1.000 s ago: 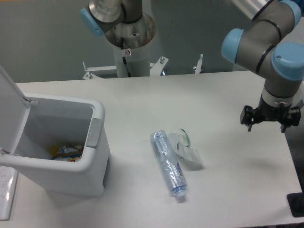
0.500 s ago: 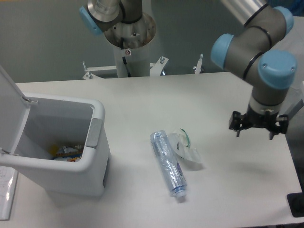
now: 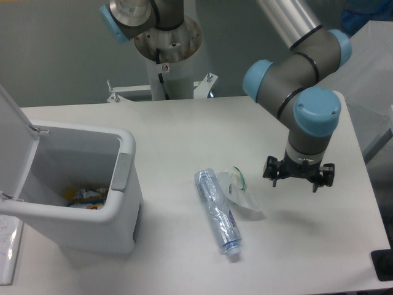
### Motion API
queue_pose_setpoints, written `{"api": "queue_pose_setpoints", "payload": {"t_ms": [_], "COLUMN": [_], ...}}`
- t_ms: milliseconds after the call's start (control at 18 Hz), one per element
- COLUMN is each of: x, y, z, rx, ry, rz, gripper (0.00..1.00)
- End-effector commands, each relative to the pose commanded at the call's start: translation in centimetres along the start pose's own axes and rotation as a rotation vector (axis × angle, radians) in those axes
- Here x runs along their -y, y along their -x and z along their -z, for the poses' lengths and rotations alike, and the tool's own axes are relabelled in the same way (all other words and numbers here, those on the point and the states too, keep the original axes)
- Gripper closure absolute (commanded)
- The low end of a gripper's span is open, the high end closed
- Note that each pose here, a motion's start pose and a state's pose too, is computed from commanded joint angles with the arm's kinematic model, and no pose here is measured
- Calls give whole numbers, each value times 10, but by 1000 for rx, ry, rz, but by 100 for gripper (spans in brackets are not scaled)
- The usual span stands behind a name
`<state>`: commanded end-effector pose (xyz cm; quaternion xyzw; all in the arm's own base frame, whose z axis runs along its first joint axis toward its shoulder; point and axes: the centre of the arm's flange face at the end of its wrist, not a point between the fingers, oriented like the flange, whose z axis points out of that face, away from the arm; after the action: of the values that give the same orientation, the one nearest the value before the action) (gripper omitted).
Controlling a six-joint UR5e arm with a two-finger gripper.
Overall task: Place the trash in the trash can
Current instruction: 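Move the gripper over the crumpled clear plastic bag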
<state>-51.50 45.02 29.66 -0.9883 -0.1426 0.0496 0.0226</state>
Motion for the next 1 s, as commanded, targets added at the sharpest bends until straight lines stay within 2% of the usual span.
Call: {"api": "queue_pose_setpoints", "payload": {"t_ms": [444,667,944,1000], "x": [10,-6,-10,-10], "y": [-46,-83,-86,-85], "z": [-15,-41,-49,-50], "rx": [-107,-151,-154,-154], "ry": [-12,43,52,52], "rz": [15,-17,-30,-34], "gripper": [0,0,0,7]}}
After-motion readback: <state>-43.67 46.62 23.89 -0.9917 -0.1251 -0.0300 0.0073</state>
